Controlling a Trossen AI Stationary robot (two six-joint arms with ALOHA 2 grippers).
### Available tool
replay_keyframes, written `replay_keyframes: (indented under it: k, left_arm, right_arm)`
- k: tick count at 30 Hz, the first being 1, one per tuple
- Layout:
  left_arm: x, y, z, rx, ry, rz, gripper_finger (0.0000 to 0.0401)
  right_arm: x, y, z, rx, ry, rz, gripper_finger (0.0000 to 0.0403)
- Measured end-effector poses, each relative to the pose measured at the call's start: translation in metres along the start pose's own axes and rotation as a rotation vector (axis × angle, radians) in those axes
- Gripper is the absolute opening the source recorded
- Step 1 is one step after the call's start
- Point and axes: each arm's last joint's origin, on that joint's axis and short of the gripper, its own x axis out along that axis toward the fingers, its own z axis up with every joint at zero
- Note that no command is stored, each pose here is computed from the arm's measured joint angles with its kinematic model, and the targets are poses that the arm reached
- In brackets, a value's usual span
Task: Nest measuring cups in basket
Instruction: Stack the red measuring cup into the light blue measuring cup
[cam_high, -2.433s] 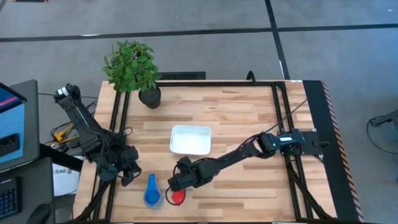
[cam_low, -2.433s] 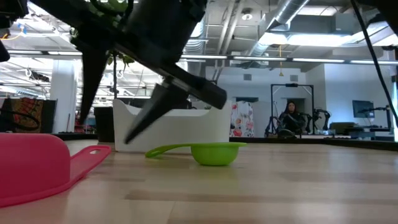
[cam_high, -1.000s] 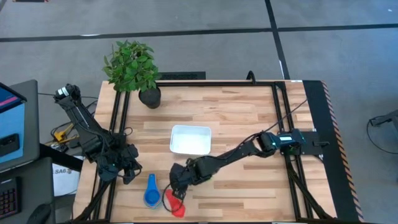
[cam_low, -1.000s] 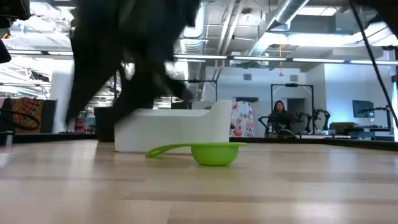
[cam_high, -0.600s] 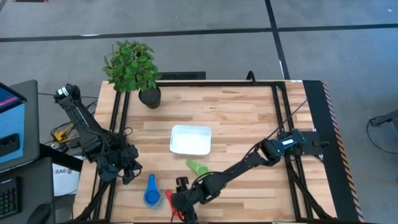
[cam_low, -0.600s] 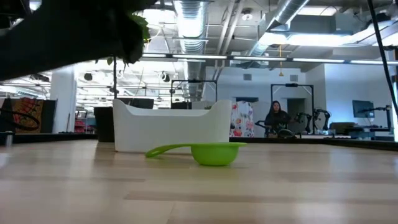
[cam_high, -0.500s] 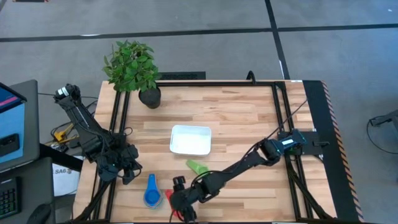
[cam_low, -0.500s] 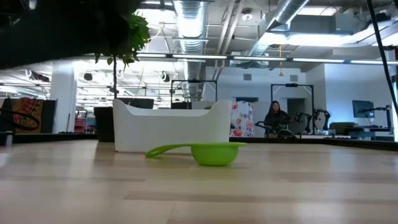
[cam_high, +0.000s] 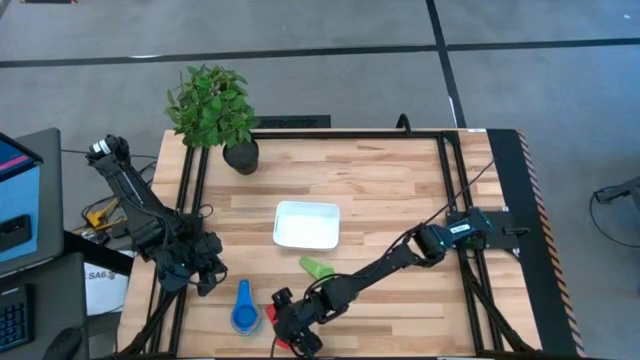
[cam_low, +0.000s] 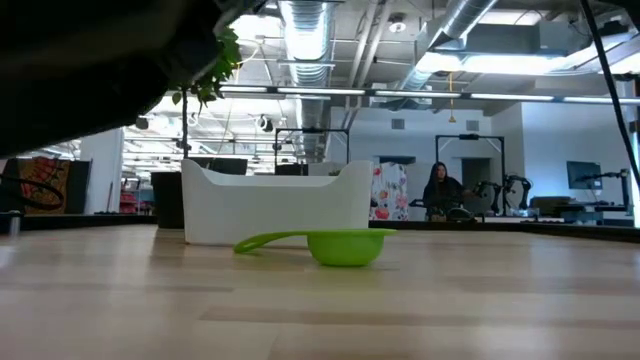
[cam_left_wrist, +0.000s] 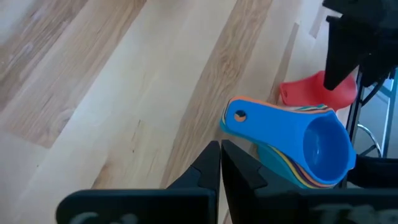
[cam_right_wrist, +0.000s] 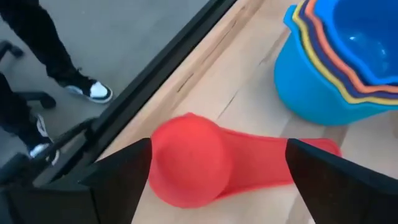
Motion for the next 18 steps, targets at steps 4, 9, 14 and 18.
replay_keyframes:
  k: [4,9,14,18]
  left_arm:
    - [0.000,0.000,0.000,-0.014,-0.005,0.004,0.0000]
    - [0.000,0.001,0.001,-0.034,-0.017,0.008,0.0000]
    - [0.000,0.001,0.001,-0.052,-0.025,0.012,0.0000]
    - [0.000,0.002,0.001,-0.067,-0.025,0.019,0.0000]
  right_arm:
    - [0.000,-0.001,0.000,-0.041,-0.015,0.062,0.0398]
    - [0.010,0.006,-0.009,-0.128,0.016,0.111,0.0390]
    - [0.012,0.004,-0.012,-0.104,0.034,0.090,0.0384]
    - [0.013,-0.005,-0.015,-0.047,0.053,0.067,0.0375]
